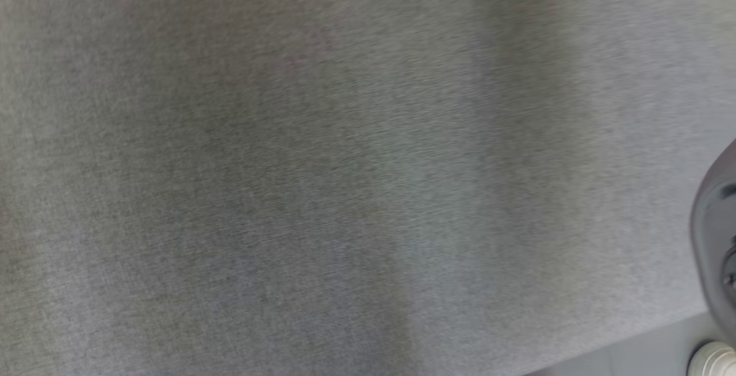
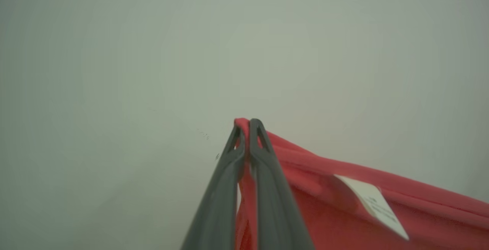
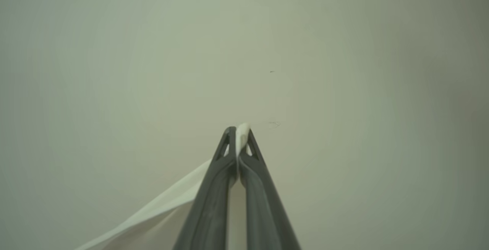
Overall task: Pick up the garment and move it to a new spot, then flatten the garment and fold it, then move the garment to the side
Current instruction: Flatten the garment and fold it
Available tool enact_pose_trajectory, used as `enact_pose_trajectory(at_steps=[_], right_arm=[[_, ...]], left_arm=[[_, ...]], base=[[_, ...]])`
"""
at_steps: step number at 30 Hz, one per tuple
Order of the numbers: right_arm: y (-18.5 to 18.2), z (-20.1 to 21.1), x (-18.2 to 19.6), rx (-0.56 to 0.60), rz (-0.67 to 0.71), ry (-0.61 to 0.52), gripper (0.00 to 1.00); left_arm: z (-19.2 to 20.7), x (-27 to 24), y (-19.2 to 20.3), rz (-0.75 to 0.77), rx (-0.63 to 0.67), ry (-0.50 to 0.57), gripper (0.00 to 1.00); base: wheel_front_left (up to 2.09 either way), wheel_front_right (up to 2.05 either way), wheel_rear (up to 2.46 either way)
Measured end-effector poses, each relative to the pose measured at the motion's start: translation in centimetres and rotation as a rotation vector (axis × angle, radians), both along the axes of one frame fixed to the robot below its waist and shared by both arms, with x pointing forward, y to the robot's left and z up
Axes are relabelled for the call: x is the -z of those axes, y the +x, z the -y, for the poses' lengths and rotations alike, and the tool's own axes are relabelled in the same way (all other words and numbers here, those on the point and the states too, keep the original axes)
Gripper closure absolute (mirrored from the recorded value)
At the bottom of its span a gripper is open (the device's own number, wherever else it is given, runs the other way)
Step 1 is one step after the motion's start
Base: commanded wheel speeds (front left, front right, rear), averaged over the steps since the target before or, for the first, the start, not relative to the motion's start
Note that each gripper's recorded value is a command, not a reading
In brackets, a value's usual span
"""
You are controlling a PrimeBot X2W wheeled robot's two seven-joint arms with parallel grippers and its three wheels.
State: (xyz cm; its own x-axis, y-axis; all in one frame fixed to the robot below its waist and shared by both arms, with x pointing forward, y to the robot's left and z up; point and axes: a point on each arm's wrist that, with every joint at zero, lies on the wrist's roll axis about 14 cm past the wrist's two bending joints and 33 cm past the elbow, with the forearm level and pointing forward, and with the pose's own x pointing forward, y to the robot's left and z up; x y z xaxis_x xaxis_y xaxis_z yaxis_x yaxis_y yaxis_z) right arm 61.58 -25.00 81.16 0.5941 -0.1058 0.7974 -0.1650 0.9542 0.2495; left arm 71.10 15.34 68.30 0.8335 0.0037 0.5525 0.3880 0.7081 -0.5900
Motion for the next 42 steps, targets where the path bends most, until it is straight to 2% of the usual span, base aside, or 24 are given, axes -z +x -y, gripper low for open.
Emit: enact_pose_trajectory(at_steps=[4, 9, 14, 16, 24, 31, 35, 38, 42], right_arm=[[2.8, -1.4, 5.5, -0.002, -0.133, -0.049, 1.0], [4.5, -2.2, 9.9, -0.005, -0.231, -0.071, 1.0], [4.9, -3.3, 14.7, -0.054, -0.353, -0.056, 1.0], [4.4, -4.5, 15.7, -0.067, -0.389, -0.113, 1.0], [0.4, -4.8, 19.6, -0.108, -0.597, -0.178, 1.0], [-4.5, -3.9, 23.6, -0.107, -0.783, -0.15, 1.0], [-7.7, -2.8, 25.6, -0.087, -0.882, -0.123, 1.0], [-10.4, -1.0, 26.3, -0.03, -0.938, -0.131, 1.0], [-14.4, 0.7, 28.0, 0.013, -1.032, -0.101, 1.0]], left_arm=[[-0.9, 4.7, 0.8, -0.087, -0.02, 0.023, 1.0], [-0.6, 9.6, 0.5, -0.188, 0.025, 0.068, 1.0], [-0.3, 13.8, -1.2, -0.301, 0.088, 0.092, 1.0], [-0.4, 14.6, -2.1, -0.335, 0.106, 0.101, 1.0], [0.7, 17.8, -7.4, -0.497, 0.2, 0.139, 1.0], [2.1, 20.5, -13.4, -0.631, 0.268, 0.163, 1.0], [2.7, 21.7, -16.9, -0.685, 0.284, 0.138, 1.0], [3.7, 21.6, -19.2, -0.698, 0.313, 0.078, 1.0], [3.9, 21.9, -22.0, -0.721, 0.312, 0.061, 1.0]], base=[[0.0, 0.0, 0.0], [0.0, 0.0, 0.0], [0.0, 0.0, 0.0], [0.0, 0.0, 0.0], [0.0, 0.0, 0.0], [0.0, 0.0, 0.0], [0.0, 0.0, 0.0], [0.0, 0.0, 0.0], [0.0, 0.0, 0.0]])
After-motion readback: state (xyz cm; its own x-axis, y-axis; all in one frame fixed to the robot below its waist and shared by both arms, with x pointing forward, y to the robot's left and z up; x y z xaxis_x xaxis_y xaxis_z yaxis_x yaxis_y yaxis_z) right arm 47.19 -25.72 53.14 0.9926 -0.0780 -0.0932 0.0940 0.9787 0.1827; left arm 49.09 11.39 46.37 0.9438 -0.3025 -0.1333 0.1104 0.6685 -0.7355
